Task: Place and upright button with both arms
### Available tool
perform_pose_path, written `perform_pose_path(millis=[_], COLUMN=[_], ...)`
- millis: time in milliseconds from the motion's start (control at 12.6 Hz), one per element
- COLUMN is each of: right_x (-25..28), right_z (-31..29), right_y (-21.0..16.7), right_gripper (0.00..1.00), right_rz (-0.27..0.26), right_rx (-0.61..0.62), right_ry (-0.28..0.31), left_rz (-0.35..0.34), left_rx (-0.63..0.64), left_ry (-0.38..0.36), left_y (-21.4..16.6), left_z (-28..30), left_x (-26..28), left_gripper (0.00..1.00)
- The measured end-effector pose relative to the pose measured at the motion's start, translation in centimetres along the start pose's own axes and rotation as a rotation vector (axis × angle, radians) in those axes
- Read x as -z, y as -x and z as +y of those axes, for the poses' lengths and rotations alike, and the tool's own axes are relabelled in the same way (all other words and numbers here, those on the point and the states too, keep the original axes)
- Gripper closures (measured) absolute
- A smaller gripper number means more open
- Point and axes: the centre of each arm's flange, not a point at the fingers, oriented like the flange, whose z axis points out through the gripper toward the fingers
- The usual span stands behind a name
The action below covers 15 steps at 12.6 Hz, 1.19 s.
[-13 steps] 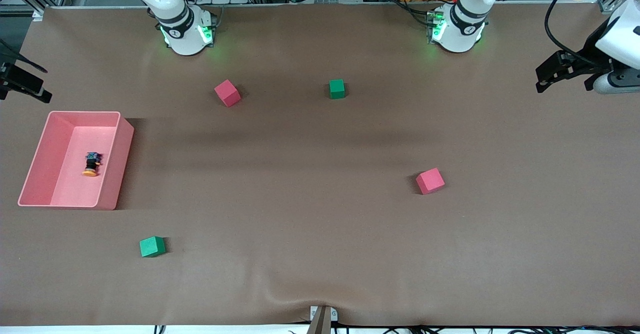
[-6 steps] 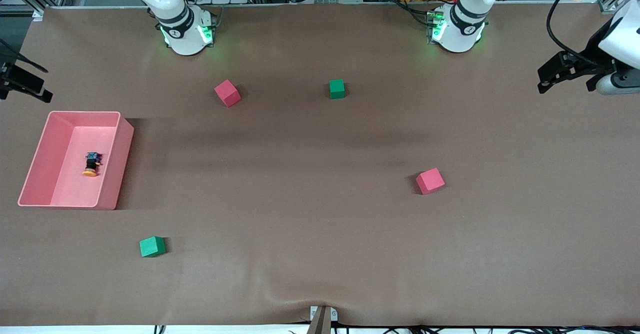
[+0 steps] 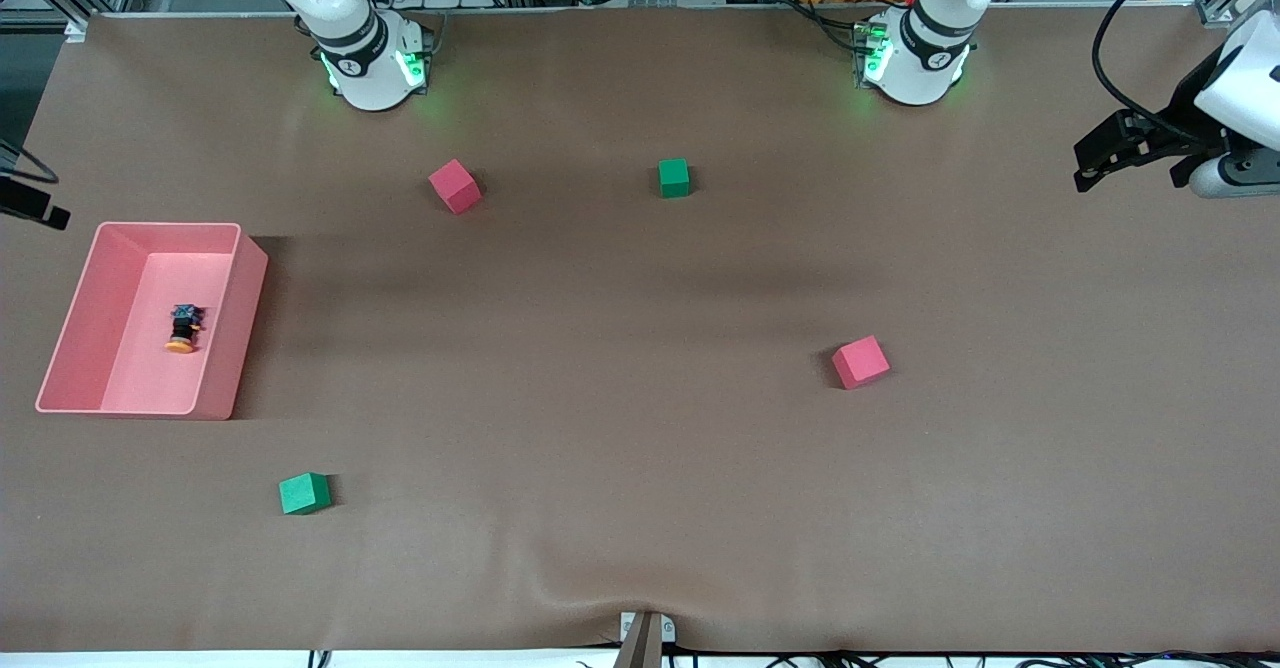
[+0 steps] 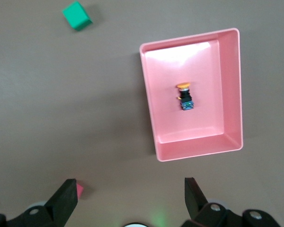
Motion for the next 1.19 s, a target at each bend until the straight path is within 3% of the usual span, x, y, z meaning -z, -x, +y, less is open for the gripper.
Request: perform_pose_path(millis=[238, 475, 950, 1188], right_x=[-7.1, -16.1, -28.5, -33.6], right_z=[4.1, 8.2, 10.3, 11.5], right_y=[-3.2, -5.0, -9.2, -9.9], right_gripper=[0.0, 0.0, 0.0, 0.0], right_rz=[-0.016, 0.001, 0.032, 0.016], right_rx=[0.032, 0.086, 0.25, 0.278], right_ry=[0.003, 0.0, 0.011, 0.004], left_rz=[-0.009, -0.019, -0.026, -0.027], left_rx=[0.001, 0.002, 0.001, -0.001], left_ry=[0.001, 0.001, 0.002, 0.002], left_y=[-0.3, -0.6, -0.8, -0.9], left_z=[-0.1, -0.1, -0.1, 0.0], left_x=[-0.5, -1.0, -1.4, -1.5], left_gripper=[0.0, 0.0, 0.0, 0.0])
